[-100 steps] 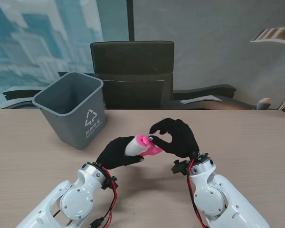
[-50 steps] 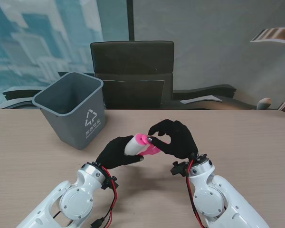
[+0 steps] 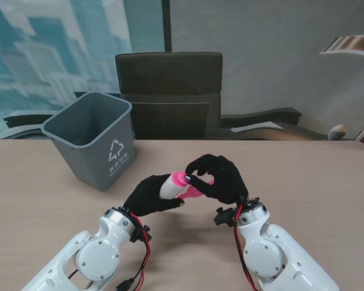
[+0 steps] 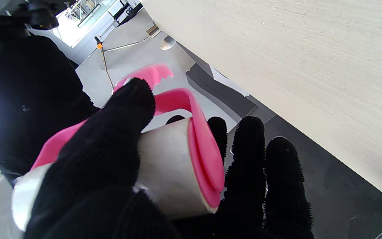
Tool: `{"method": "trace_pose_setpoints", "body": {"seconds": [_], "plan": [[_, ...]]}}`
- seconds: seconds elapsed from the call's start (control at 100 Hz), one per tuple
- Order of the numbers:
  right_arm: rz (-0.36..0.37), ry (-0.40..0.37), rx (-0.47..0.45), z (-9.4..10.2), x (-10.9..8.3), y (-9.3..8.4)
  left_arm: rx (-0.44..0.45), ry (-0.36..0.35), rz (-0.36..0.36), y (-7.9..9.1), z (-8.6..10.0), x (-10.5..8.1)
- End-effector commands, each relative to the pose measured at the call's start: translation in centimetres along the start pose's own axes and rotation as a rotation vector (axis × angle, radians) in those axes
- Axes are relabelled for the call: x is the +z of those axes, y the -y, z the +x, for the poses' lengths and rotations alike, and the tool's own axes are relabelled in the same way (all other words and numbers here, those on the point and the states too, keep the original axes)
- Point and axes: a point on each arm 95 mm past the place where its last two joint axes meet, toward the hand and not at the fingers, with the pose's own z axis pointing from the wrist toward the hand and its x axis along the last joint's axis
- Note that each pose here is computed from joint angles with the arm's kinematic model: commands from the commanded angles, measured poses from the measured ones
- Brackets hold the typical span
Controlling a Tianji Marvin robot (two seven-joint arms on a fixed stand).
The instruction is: Replace a lint-roller refill
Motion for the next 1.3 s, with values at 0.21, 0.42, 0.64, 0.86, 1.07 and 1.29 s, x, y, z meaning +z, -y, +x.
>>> {"method": "trace_pose_setpoints", "body": {"seconds": [0.21,0.42,0.64,0.86,1.07,1.29], "plan": [[0.012,-0.007,0.029,0.6,0.0,0.8,-0.006,-0.009,-0.013,-0.2,0.5,0.1],[0.016,-0.012,0.039,0.8,0.1,1.1,-0.002,-0.008,-0.007,-0.1,0.5,0.1],[0.001,-0.009,0.012,0.6,0.0,0.4,0.014,0.0,0.008,0.3,0.2,0.1],[-0.003,-0.022,-0.081,-0.3,-1.2,-1.7,0.024,0.004,0.038,1.0,0.3,-0.1],[0.088,-0.063,-0.189,-1.7,-2.2,-2.7,0.011,-0.004,0.061,1.2,0.8,-0.4],[0.188,-0.104,-0.269,-3.3,-1.9,-1.2,-0.025,-0.003,0.06,1.0,1.6,-0.4]]}}
